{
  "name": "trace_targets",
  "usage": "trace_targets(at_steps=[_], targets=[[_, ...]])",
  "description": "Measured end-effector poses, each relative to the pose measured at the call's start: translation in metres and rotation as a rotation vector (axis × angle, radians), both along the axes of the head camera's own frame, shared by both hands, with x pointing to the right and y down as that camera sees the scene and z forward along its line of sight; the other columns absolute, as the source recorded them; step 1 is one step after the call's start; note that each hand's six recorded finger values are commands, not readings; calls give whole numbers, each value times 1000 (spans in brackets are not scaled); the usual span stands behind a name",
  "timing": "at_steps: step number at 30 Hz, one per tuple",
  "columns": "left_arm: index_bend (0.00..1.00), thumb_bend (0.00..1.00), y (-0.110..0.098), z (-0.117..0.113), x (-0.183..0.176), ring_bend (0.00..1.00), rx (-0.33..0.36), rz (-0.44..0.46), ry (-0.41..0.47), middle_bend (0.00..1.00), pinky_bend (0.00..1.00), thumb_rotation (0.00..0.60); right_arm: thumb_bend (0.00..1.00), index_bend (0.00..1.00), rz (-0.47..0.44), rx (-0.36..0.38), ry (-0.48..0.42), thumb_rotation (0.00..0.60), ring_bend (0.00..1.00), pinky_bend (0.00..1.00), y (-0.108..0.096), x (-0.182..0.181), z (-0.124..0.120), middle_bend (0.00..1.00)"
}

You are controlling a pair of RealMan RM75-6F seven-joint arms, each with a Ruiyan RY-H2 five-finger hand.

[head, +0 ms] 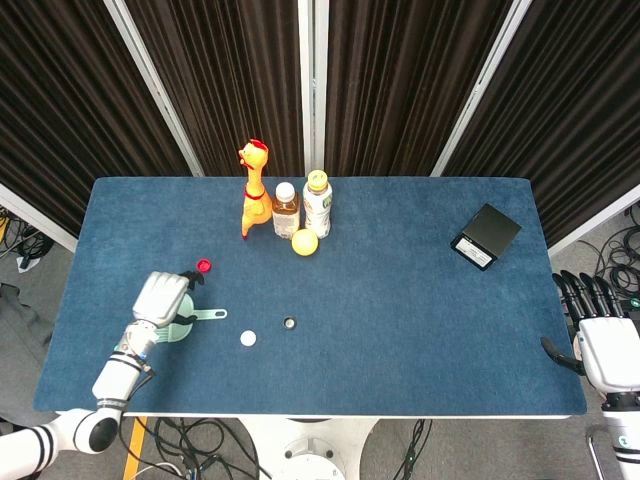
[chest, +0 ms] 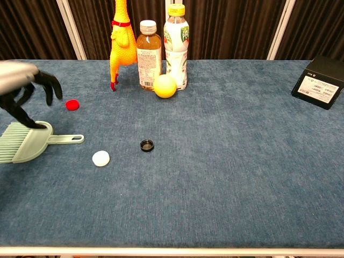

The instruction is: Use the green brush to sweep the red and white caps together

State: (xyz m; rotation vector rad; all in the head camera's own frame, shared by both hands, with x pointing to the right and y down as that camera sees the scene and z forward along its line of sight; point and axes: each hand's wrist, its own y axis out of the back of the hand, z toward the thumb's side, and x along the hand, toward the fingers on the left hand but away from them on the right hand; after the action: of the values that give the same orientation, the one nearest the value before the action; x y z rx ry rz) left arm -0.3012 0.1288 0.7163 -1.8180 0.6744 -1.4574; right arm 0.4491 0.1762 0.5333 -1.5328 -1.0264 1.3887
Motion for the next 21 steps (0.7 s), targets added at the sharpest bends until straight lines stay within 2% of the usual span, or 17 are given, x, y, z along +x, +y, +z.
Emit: trace_targets(at_steps=[7, 12, 21], targets=[[399, 66, 16, 25, 7, 762, -65, 2, -36, 452, 826, 600, 148, 0, 7, -8, 4, 600, 0, 3, -1, 3, 4, 68], [400, 169, 18, 37, 11, 770, -84, 1, -50, 451, 840, 600, 149, 0, 14, -7, 6, 600, 0, 3, 0, 5, 4, 67], [430, 297, 19, 47, 15, 769, -112, 15, -72, 483, 841, 600, 148, 0, 29, -12, 7, 600, 0, 3, 1, 10, 6, 63]])
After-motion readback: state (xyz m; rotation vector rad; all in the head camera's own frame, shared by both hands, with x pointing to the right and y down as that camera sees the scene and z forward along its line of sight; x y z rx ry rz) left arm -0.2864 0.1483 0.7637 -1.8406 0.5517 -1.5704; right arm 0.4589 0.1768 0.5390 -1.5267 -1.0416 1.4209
